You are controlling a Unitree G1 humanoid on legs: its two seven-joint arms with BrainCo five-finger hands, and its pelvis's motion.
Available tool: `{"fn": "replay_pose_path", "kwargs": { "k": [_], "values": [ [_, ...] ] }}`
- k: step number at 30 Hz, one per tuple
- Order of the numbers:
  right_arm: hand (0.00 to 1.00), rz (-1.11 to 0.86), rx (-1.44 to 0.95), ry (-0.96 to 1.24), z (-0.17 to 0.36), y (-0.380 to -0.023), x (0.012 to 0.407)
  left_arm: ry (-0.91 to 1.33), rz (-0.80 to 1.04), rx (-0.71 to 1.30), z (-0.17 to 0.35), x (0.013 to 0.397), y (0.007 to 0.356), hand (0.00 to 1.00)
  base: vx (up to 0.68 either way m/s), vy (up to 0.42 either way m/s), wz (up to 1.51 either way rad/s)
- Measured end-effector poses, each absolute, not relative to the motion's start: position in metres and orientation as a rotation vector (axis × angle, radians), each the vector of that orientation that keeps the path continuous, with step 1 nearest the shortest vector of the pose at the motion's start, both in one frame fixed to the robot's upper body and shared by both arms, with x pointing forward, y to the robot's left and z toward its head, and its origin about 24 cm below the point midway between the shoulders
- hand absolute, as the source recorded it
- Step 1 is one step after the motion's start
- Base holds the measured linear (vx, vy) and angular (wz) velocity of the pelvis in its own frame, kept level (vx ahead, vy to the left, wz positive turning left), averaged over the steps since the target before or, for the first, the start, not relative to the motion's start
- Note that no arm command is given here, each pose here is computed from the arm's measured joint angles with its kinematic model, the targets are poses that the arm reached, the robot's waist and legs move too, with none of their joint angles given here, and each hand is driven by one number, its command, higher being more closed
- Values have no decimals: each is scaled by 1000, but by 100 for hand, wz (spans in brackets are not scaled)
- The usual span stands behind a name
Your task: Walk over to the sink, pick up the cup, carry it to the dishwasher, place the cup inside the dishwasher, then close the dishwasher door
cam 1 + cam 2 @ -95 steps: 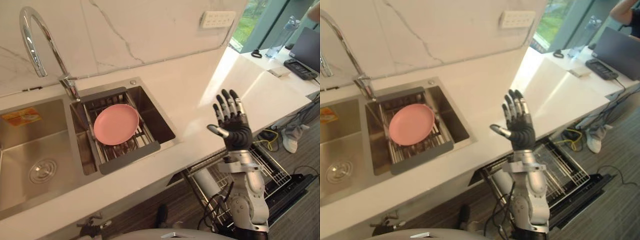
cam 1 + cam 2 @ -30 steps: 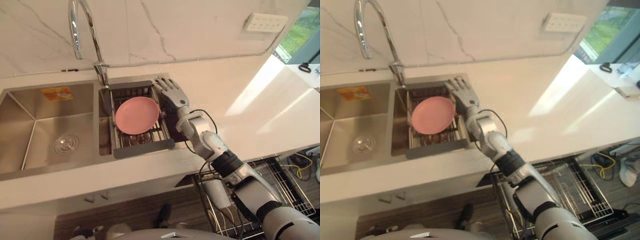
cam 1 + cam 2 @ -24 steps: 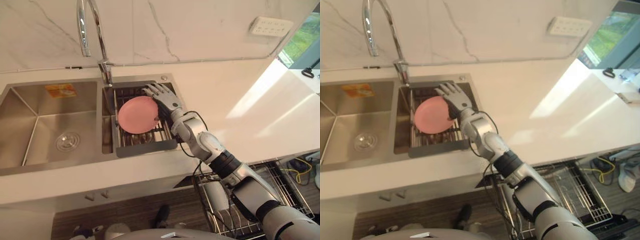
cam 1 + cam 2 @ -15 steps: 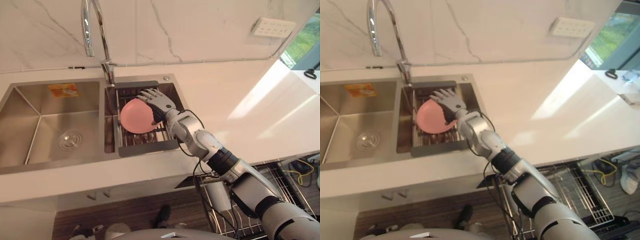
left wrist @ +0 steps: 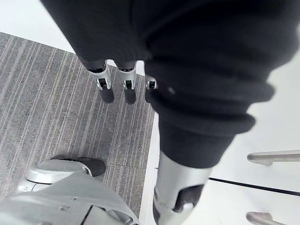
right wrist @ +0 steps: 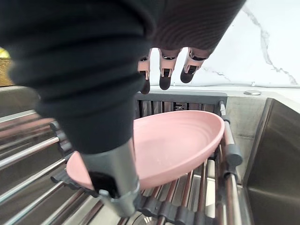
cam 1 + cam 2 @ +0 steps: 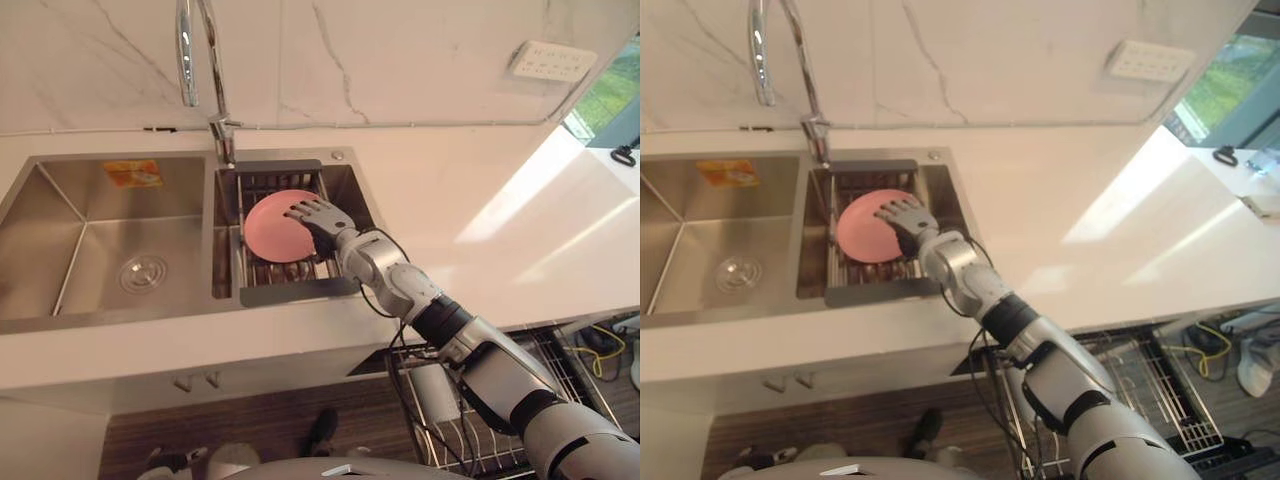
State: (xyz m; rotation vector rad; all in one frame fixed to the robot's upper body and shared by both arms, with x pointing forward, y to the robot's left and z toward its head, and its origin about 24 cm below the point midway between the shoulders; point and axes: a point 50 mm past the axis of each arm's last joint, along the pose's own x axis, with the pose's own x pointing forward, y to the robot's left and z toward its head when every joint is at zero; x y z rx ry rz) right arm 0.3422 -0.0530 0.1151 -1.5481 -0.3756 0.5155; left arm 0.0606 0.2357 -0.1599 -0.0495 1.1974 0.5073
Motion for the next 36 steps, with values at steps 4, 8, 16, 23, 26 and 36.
{"fn": "replay_pose_path", "kwargs": {
  "k": [4,8,16,23,26,36],
  "values": [
    [0,504,-1572,-316,100,-52,346,1217,501,-48,-161,60,231,0,-27,-3,9],
    [0,447,-1549,-312,92,-51,343,1229,502,-56,-162,56,227,0,-16,-3,4],
    [0,366,-1584,-289,77,-57,342,1220,496,-70,-163,59,223,0,10,6,4],
    [0,303,-1608,-293,77,-59,349,1214,493,-71,-163,61,223,0,24,21,5],
    [0,287,-1643,-286,78,-59,352,1209,489,-73,-162,64,223,0,0,0,0],
    [0,365,-1708,-155,73,-70,366,1197,465,-85,-162,69,222,0,11,3,7]
  ]
}}
